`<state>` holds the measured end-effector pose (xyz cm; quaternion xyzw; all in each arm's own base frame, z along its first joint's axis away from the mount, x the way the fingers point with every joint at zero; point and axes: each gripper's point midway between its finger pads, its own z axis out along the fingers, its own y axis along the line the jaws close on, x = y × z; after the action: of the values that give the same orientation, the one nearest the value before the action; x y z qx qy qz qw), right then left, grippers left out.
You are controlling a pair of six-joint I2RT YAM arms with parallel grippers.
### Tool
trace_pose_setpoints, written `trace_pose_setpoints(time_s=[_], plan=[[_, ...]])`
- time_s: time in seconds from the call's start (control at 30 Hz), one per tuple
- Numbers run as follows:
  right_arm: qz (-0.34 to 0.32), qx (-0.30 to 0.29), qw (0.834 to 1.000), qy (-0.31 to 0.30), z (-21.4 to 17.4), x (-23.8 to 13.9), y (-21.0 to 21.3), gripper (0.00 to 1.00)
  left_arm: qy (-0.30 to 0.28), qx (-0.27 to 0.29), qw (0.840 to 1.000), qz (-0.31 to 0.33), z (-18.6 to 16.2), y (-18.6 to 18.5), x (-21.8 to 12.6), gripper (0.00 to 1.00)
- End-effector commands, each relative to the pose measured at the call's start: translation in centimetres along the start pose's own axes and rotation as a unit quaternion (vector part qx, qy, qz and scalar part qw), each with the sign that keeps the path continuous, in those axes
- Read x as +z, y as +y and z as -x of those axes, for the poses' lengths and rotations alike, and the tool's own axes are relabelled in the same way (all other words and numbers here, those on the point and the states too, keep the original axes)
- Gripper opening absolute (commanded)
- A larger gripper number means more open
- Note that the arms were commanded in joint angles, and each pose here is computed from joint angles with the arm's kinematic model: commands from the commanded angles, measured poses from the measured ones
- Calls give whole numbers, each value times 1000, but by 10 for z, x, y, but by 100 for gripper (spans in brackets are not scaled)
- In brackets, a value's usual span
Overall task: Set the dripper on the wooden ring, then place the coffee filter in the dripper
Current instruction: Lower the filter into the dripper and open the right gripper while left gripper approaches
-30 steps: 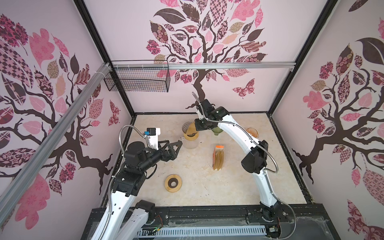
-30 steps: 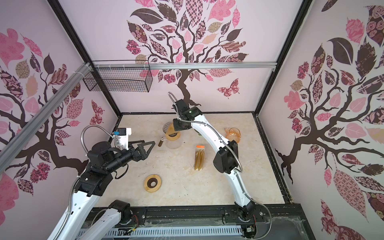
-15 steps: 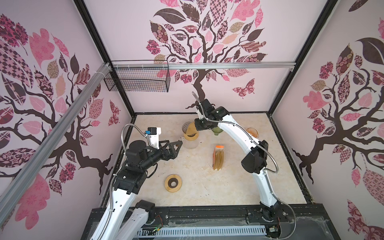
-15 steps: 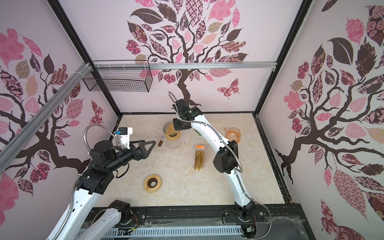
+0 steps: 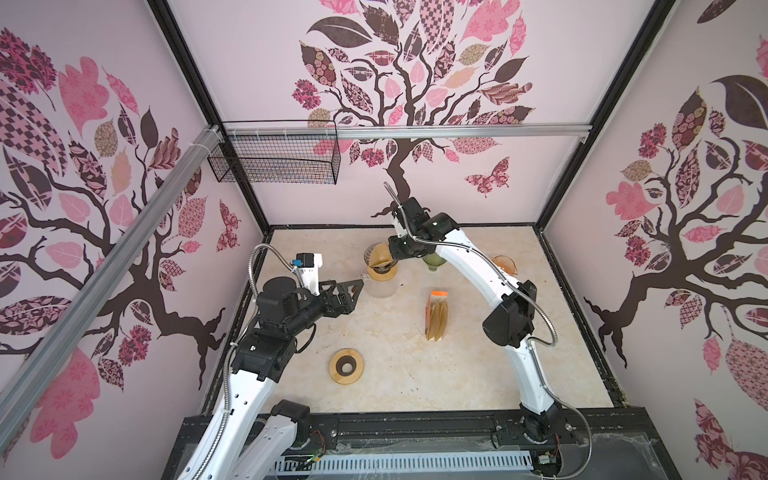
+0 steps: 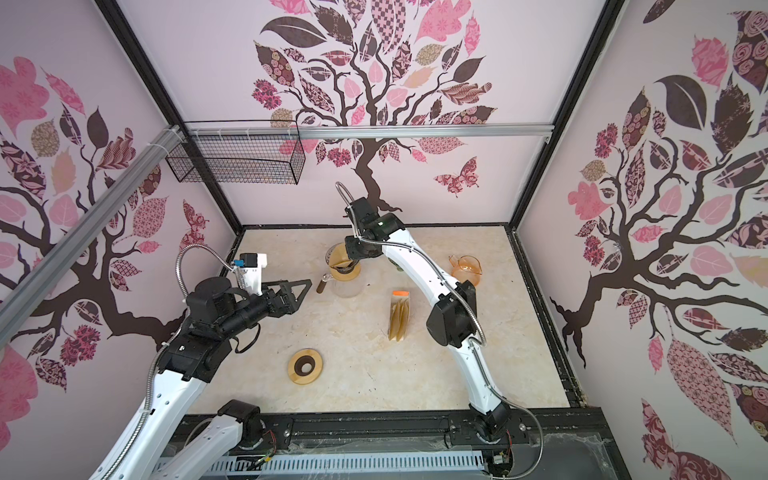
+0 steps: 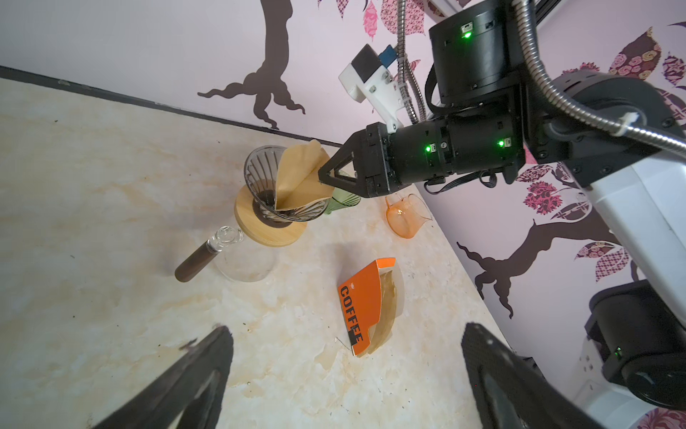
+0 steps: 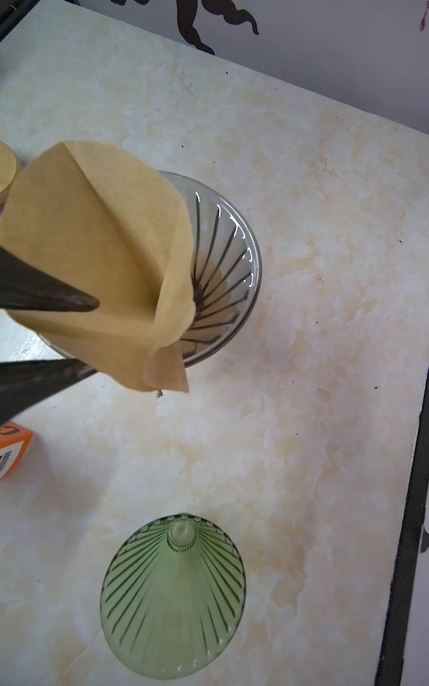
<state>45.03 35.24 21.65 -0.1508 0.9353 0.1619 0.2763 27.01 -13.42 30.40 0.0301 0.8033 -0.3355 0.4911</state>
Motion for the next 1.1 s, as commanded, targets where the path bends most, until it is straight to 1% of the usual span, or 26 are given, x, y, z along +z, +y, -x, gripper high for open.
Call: trace_pose_setpoints(time_s=[0.0,0.13,0.23,0.37,0.47,0.57,0.67,0.73,0.87,1.07], plan=[[20,-10,999,-39,19,-32,13,28,8,3,999,31,-4,15,5,98],[28,-9,998,-52,25,-44,15,32,23,-12,999,48,-1,20,14,98],[39,-5,997,-66,32,-58,17,37,28,-17,997,64,10,22,18,98],[50,5,996,-76,36,-70,12,45,36,-24,995,93,22,29,27,98],[64,22,994,-85,40,-79,1,52,53,-26,993,106,26,35,40,98],[80,32,991,-100,44,-90,-6,61,65,-30,991,111,33,37,54,98],[95,37,989,-109,46,-95,-10,74,81,-29,990,115,40,40,71,98],[109,44,988,-105,40,-90,-13,81,93,-28,989,115,42,42,82,98],[112,51,987,-108,34,-85,-18,90,118,-22,986,119,42,48,106,98],[121,54,985,-107,24,-69,-20,93,146,-18,981,130,39,56,134,98]])
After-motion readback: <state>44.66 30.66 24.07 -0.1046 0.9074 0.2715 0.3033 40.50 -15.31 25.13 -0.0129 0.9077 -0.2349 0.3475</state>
